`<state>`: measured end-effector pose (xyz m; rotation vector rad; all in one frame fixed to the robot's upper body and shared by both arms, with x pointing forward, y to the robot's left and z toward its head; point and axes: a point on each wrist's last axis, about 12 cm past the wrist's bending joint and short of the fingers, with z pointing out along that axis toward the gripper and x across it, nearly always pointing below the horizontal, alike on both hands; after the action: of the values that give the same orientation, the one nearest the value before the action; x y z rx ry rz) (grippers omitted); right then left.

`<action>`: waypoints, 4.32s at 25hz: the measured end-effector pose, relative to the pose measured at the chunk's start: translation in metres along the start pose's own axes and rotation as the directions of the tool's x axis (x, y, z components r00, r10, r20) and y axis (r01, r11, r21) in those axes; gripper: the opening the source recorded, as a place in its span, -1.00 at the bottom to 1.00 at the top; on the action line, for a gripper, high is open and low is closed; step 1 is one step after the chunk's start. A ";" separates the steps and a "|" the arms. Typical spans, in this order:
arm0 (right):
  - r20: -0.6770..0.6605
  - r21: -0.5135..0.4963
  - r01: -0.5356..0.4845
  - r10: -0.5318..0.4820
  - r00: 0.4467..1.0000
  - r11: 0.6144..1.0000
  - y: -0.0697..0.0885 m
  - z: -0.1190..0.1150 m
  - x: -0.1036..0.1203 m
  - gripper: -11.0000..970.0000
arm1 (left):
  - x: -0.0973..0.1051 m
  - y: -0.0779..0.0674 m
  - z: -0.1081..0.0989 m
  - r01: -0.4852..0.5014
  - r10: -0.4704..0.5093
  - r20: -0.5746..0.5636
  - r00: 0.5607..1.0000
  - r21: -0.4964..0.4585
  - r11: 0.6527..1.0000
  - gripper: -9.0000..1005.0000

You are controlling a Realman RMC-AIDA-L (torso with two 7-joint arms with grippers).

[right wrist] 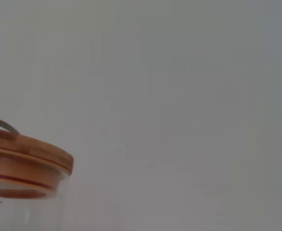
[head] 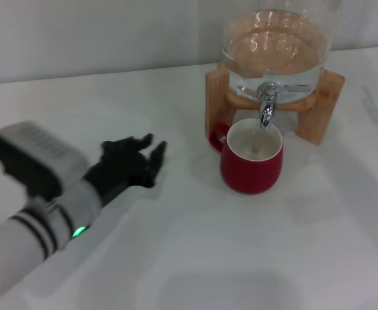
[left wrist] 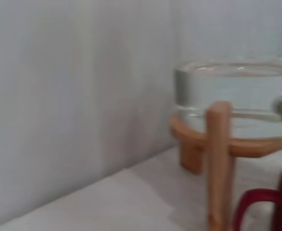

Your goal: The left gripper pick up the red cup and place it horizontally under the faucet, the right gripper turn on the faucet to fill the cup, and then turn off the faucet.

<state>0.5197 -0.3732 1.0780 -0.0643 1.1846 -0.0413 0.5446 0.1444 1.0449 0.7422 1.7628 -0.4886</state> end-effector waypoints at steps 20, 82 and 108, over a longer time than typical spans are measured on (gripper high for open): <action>0.010 -0.013 -0.009 0.009 1.000 1.000 0.000 -0.017 -0.001 0.28 | 0.002 0.095 -0.106 0.161 0.071 0.450 0.890 -0.458 0.874 0.09; -0.129 -0.538 -0.120 0.059 0.990 0.834 0.086 -0.021 0.014 0.28 | -0.006 0.141 -0.139 0.181 0.209 0.517 0.830 -0.605 0.776 0.77; -0.143 -0.575 -0.129 0.056 0.988 0.808 0.088 -0.032 0.015 0.28 | -0.006 0.141 -0.138 0.172 0.212 0.514 0.831 -0.601 0.780 0.77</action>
<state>0.4953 -0.2877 1.0462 -0.5566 1.2841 0.4186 0.5480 0.3340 1.0987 0.1014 1.2234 -0.0502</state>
